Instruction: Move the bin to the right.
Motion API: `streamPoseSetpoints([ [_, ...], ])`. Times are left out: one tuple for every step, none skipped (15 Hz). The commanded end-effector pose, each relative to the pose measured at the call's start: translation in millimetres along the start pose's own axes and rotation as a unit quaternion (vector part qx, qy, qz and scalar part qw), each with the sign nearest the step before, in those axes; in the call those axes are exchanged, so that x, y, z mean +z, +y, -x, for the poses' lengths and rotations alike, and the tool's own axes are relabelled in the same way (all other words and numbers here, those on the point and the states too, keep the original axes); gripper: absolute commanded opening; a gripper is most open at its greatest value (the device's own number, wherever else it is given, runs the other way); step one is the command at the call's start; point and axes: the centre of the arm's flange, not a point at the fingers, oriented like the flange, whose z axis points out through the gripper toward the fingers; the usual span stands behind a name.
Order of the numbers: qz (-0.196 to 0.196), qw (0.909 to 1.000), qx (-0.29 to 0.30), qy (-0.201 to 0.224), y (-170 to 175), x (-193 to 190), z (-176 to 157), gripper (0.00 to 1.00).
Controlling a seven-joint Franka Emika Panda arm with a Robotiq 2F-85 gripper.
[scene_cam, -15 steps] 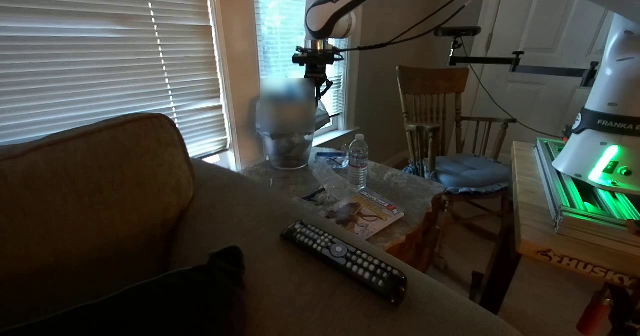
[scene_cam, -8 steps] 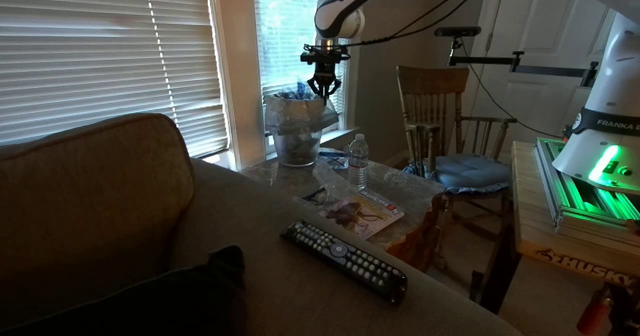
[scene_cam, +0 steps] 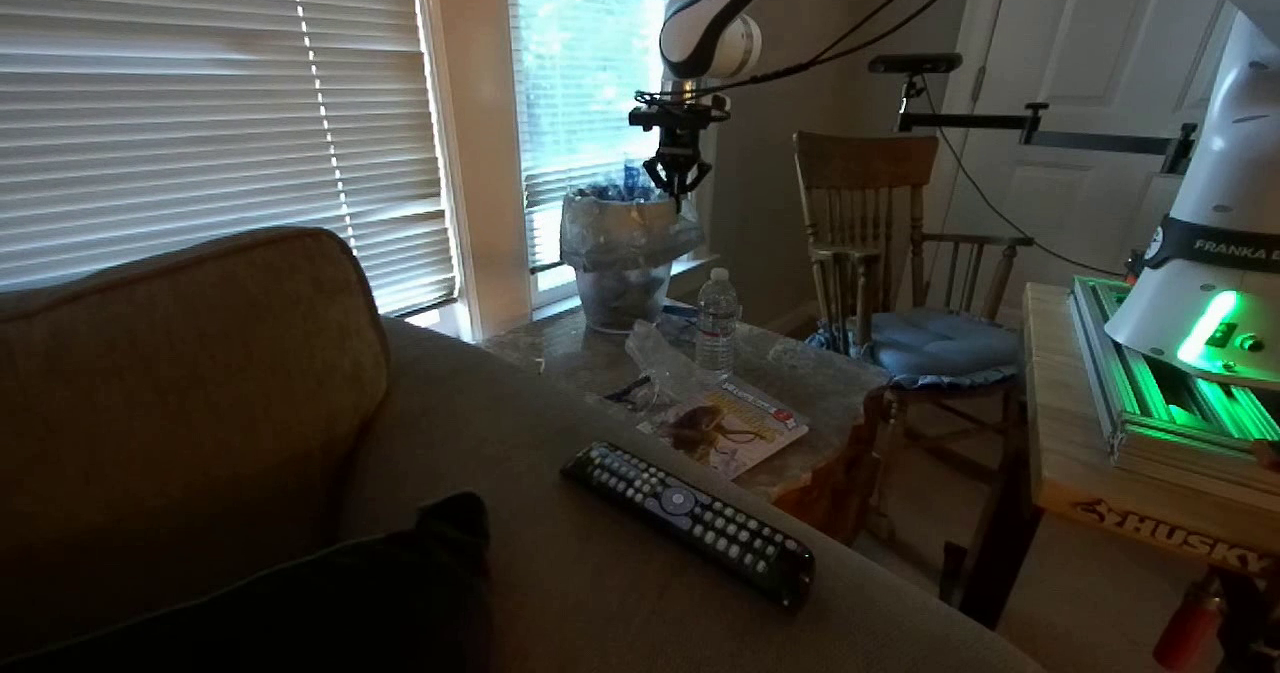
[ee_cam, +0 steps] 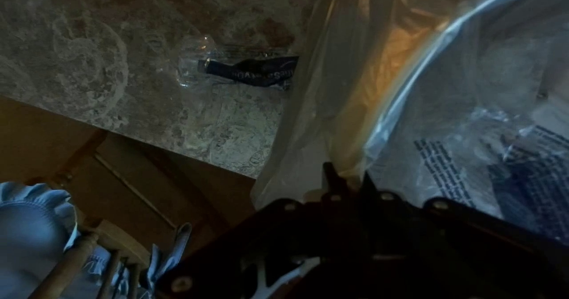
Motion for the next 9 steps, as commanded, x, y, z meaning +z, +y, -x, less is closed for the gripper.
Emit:
streamPoseSetpoints([
  [-0.002, 0.9995, 0.033, -0.002, 38.9, -13.8, 7.3, 0.02],
  [-0.003, 0.9992, 0.04, 0.0, 41.2, -14.4, 5.3, 0.02],
  [-0.001, 0.9989, 0.048, 0.0, 42.1, -14.8, 2.8, 0.02],
  [-0.002, 0.9985, 0.055, 0.003, 42.6, -14.8, 0.3, 0.02],
  [-0.003, 0.998, 0.064, 0.004, 43.2, -15.6, -2.4, 0.02],
  [-0.004, 0.9975, 0.07, 0.006, 42.0, -15.6, -4.6, 0.02],
  [-0.004, 0.9971, 0.075, 0.006, 41.5, -15.7, -5.7, 0.02],
  [-0.008, 0.9967, 0.081, 0.008, 39.2, -15.9, -6.5, 0.02],
  [-0.009, 0.9963, 0.085, 0.009, 37.1, -15.4, -6.9, 0.02],
])
